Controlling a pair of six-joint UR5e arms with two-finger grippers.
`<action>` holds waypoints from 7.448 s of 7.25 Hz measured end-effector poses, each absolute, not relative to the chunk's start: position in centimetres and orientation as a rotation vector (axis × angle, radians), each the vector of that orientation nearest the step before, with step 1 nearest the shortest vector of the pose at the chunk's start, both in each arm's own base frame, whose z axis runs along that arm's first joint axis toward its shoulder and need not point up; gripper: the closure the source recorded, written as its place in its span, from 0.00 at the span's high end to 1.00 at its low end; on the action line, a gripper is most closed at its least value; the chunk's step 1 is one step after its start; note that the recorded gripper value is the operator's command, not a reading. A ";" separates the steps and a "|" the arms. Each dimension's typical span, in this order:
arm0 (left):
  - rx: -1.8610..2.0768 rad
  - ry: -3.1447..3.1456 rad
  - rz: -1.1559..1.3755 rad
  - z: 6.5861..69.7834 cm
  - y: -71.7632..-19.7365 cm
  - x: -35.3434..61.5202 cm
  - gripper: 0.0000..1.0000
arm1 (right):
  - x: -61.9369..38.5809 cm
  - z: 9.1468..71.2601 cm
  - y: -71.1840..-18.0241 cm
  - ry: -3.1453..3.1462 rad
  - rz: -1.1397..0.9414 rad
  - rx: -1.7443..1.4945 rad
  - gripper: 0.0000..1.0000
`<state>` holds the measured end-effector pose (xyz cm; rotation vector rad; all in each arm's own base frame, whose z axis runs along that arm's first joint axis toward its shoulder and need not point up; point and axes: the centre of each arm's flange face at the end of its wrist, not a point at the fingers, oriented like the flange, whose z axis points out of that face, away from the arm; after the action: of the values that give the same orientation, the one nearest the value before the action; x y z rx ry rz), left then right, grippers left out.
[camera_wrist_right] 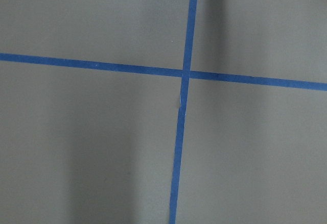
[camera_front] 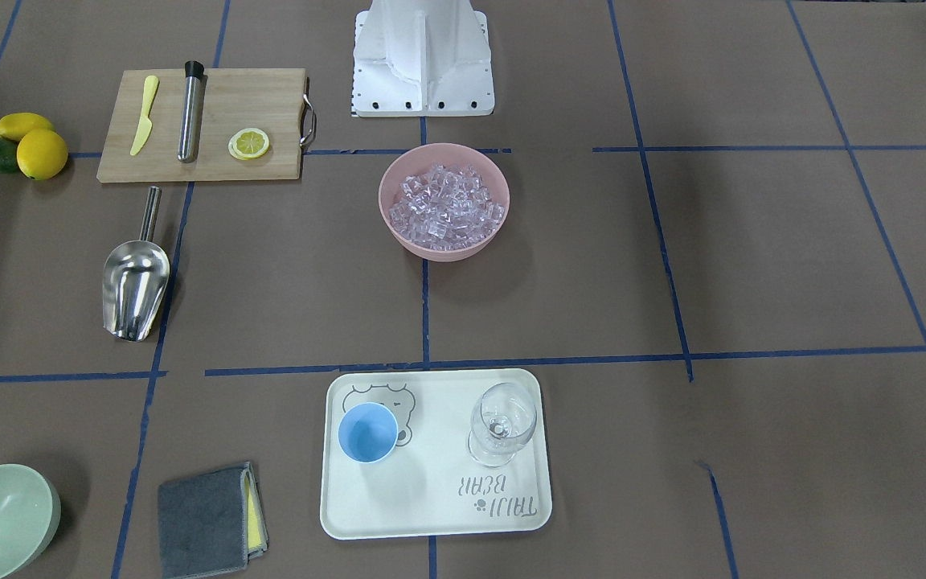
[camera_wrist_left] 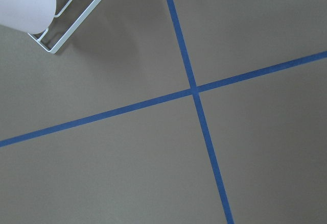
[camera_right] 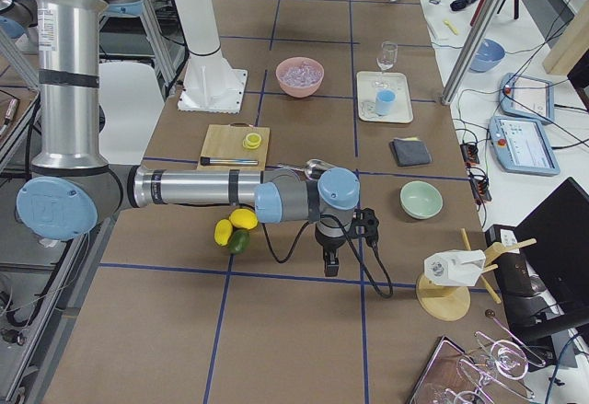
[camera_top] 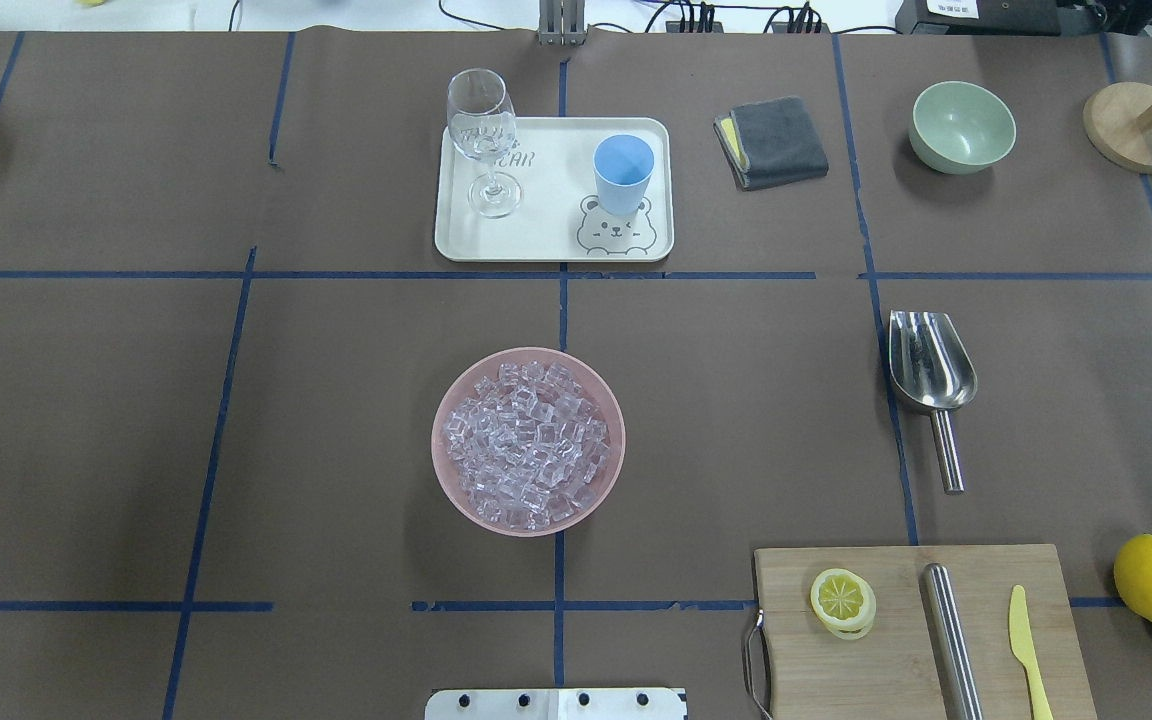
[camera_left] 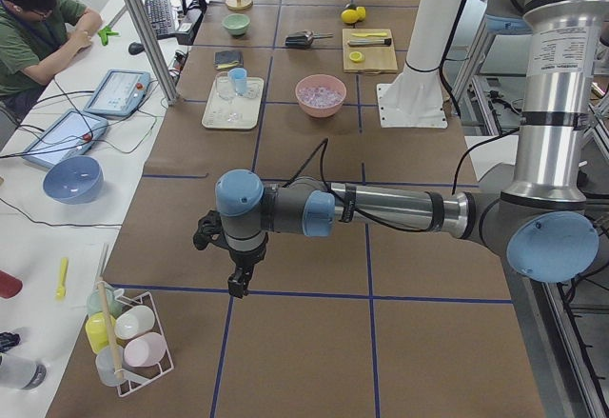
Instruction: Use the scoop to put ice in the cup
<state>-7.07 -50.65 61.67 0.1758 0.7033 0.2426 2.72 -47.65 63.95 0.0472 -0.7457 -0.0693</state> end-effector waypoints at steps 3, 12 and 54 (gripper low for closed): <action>0.202 0.700 0.253 60.4 -50.9 -7.1 1.00 | 2.8 63.0 -47.8 -0.740 -0.074 0.066 1.00; 0.356 0.690 0.365 57.6 -52.4 -4.1 1.00 | 2.3 59.6 -49.1 -0.762 -0.107 0.163 1.00; 1.136 1.037 1.282 34.9 -36.9 52.0 1.00 | -32.8 49.0 -34.8 -0.779 -0.067 0.041 0.32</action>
<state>51.99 -36.90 34.87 1.1359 1.0370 1.2823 -32.79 -34.83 48.96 0.0407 -0.7787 -0.0672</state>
